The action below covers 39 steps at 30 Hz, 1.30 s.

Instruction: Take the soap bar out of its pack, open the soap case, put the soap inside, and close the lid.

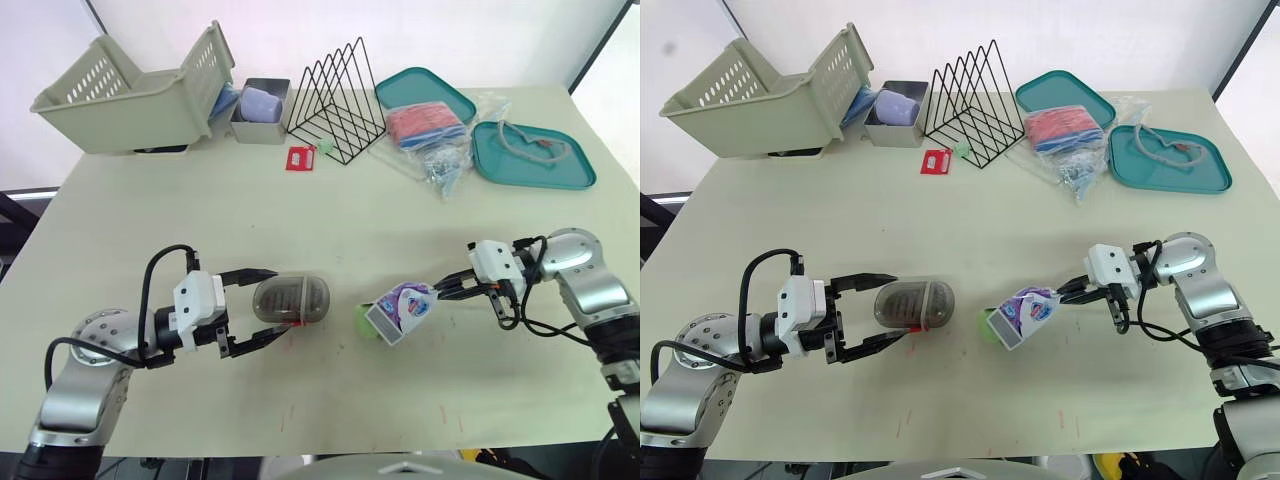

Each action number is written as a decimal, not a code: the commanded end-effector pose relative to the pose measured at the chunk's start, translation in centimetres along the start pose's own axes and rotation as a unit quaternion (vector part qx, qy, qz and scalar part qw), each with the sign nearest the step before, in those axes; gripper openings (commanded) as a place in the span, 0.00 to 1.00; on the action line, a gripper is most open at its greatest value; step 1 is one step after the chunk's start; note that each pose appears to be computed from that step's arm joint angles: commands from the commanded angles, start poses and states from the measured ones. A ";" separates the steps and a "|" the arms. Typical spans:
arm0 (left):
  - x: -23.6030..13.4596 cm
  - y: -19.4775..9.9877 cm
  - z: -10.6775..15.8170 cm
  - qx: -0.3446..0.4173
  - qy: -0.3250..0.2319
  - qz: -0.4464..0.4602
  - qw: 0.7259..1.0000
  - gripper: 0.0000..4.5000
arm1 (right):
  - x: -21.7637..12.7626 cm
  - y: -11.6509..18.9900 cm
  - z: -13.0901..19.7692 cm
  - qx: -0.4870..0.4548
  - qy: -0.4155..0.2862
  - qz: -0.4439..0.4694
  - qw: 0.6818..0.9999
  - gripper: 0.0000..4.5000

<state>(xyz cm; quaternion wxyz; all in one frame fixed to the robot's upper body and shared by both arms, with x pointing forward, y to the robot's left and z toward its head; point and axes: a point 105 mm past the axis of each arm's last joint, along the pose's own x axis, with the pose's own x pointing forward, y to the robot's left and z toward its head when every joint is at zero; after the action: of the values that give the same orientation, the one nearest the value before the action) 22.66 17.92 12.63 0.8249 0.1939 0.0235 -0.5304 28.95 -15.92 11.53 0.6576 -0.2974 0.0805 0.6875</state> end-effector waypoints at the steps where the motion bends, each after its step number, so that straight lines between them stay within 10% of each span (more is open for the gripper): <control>1: 0.1 -0.4 0.4 0.013 -0.007 -0.004 1.000 1.00 | -3.3 -1.0 0.5 0.007 0.010 -0.070 0.997 0.02; 39: 0.4 0.3 0.2 0.011 -0.010 -0.011 1.000 1.00 | -16.4 0.3 -3.5 0.072 0.133 -0.253 0.956 0.02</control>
<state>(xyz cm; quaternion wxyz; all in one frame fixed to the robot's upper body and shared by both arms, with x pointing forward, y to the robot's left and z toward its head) 23.01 17.76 12.09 0.8221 0.1841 0.0285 -0.5380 28.90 -31.08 14.92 0.8015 -0.3411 0.1712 0.4603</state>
